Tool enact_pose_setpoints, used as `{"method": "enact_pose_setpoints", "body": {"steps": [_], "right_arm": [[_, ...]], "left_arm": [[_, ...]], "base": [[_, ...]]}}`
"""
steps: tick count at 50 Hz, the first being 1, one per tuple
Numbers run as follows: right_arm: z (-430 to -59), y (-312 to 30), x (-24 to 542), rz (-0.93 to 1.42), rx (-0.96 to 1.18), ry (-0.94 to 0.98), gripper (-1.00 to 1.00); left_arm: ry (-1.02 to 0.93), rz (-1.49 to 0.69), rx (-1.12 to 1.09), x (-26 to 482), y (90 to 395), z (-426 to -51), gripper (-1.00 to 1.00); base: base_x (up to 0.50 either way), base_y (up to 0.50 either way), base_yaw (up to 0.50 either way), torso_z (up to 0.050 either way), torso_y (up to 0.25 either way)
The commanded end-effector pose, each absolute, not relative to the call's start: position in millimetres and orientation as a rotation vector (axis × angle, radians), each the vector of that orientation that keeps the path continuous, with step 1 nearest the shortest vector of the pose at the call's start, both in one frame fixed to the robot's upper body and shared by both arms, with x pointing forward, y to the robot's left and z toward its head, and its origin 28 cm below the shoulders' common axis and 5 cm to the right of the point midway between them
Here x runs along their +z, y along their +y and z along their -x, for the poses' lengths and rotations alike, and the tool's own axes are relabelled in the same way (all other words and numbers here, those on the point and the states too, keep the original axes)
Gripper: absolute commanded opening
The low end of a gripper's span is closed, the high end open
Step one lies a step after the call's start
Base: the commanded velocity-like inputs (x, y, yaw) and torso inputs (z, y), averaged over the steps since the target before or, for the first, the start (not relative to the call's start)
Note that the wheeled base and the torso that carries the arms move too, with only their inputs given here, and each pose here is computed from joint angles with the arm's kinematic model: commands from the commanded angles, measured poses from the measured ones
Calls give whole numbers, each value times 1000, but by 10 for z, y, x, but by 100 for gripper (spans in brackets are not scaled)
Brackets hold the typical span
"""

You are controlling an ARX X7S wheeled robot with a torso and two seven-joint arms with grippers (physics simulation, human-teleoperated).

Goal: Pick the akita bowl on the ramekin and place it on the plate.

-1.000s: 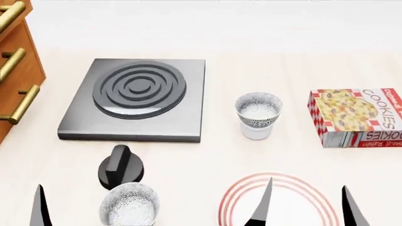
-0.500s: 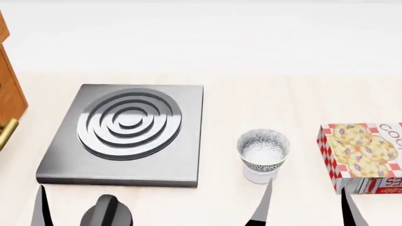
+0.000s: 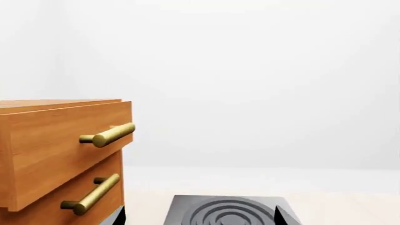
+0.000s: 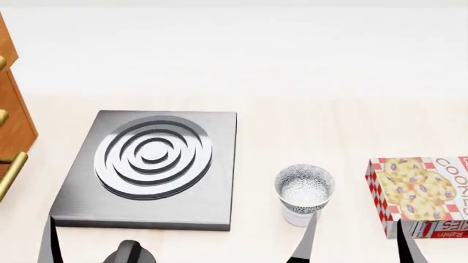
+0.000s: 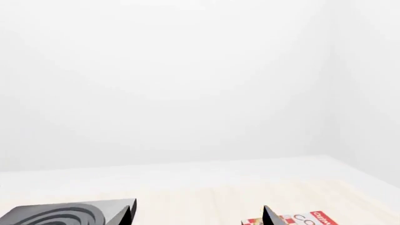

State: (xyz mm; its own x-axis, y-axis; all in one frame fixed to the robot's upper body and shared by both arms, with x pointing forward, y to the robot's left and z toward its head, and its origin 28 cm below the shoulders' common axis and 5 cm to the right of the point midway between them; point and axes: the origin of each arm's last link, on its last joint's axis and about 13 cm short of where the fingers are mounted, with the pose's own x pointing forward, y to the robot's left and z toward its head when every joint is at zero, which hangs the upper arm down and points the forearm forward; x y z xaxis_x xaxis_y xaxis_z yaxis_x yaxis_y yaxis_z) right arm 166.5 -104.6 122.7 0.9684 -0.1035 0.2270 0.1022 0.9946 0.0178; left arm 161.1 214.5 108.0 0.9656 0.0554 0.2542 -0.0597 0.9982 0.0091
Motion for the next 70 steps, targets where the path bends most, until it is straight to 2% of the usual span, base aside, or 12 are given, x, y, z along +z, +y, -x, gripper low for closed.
{"method": "enact_pose_setpoints", "body": {"steps": [1,38,48,59,68,70], "right_arm": [[-1661,-1046,1226,-7,-100,-228,100],[-1659,-1042,1209,0,-94,-218,100],[-1661,-1043,1206,-1,-95,-218,100],[-1660,-1050,1215,-13,-92,-230,100],[-1726,-1172,1639,-32,-59,-327,100],[-1759,-1216,1749,-18,7,-363,100]], "left_arm": [[-258,-13,52,1083,2144,-1607,100],[-300,10,52,1090,2148,-1589,100],[-236,-35,80,1095,2148,-1591,100],[-258,5,69,1090,2145,-1598,100],[-241,19,55,1047,2123,-1629,100],[-239,23,56,1043,2124,-1638,100]], "base": [[0,0,0,50,0],[0,0,0,3,-236],[0,0,0,0,0],[0,0,0,0,0],[0,0,0,0,0],[0,0,0,0,0]]}}
